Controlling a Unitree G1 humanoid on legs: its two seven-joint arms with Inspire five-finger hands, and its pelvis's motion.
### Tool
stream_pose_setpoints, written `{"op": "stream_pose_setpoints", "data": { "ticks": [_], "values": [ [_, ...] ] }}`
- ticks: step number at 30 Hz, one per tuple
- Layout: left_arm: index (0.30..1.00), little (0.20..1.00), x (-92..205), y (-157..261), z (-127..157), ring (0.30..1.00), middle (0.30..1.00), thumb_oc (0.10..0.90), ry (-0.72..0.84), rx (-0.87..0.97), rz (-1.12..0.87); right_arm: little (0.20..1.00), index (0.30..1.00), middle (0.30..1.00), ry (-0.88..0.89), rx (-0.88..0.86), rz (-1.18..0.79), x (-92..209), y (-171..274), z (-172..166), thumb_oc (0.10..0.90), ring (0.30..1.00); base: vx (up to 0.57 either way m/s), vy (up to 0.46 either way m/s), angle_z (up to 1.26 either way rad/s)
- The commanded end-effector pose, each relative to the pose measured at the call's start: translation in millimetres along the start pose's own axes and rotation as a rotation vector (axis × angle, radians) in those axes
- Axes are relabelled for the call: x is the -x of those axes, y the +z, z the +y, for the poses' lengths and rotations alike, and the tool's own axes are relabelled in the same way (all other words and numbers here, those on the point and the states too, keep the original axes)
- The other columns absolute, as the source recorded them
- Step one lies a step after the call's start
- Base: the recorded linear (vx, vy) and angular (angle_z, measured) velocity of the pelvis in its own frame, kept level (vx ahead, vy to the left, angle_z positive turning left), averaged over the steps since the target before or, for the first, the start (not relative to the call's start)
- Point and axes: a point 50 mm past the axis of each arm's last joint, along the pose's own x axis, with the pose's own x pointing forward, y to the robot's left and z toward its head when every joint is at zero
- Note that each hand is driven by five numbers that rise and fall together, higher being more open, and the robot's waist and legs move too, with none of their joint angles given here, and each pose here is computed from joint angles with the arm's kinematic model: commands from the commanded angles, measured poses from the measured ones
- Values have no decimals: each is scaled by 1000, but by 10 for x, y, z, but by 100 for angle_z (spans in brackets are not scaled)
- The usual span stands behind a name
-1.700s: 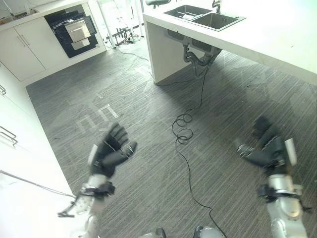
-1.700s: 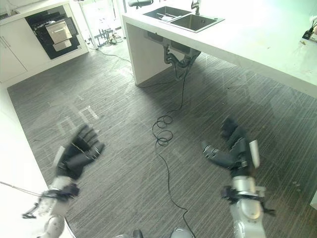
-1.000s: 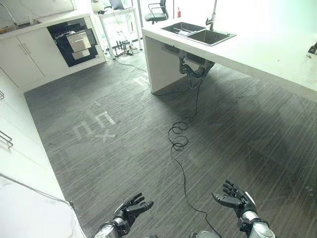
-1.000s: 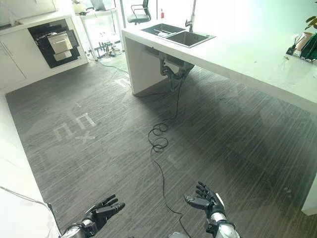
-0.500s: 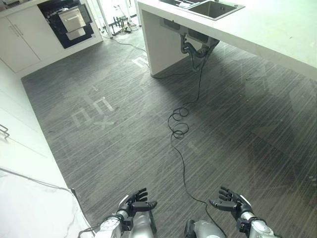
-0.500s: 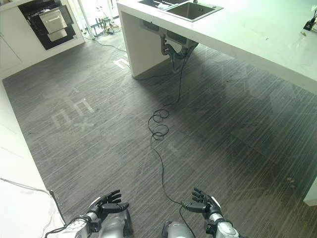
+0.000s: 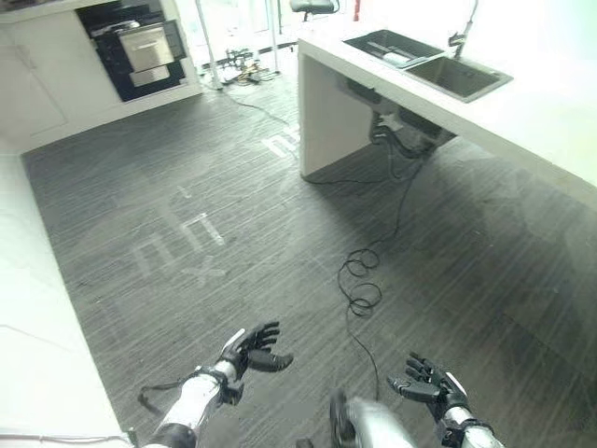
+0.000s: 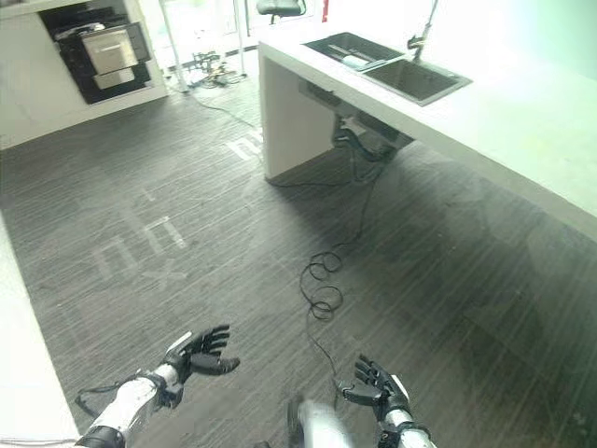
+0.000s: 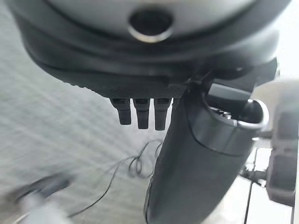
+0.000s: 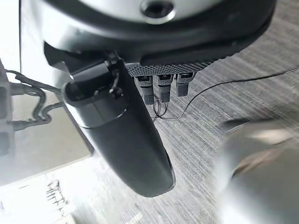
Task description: Place the dishes in the dishwasher.
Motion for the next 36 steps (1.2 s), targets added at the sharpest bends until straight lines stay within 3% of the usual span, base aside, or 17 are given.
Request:
{"op": "stream_pose_setpoints", "data": {
  "ticks": [1, 5, 13, 20, 27, 36],
  "values": [
    [900, 900, 115, -147, -16, 900, 900, 800, -14, -32, -18, 900, 900, 900, -23, -23, -141, -26, 242, -104, 800, 900, 765, -446, 45],
    [900, 900, 148, -331, -71, 900, 900, 800, 32, 85, 28, 900, 900, 900, -28, 4, -180, -64, 354, -84, 800, 900, 473, -293, 17],
    [900, 900, 177, -391, -100, 900, 900, 800, 32, 81, 39, 900, 900, 900, -5, 55, -244, -41, 557, -162, 800, 900, 347, -265, -44],
    [900, 900, 278, -513, -82, 900, 900, 800, 82, 122, 64, 900, 900, 900, 56, 97, -205, -129, 493, 72, 800, 900, 424, 112, -101],
    [900, 900, 357, -595, 23, 900, 900, 800, 99, 165, 89, 900, 900, 900, 1, 22, -131, -101, 346, -25, 800, 900, 478, 194, -129],
    [900, 900, 315, -634, 59, 900, 900, 800, 134, 185, 198, 900, 900, 900, -39, 50, -50, -49, 69, -44, 800, 900, 331, 132, -19]
  ]
}}
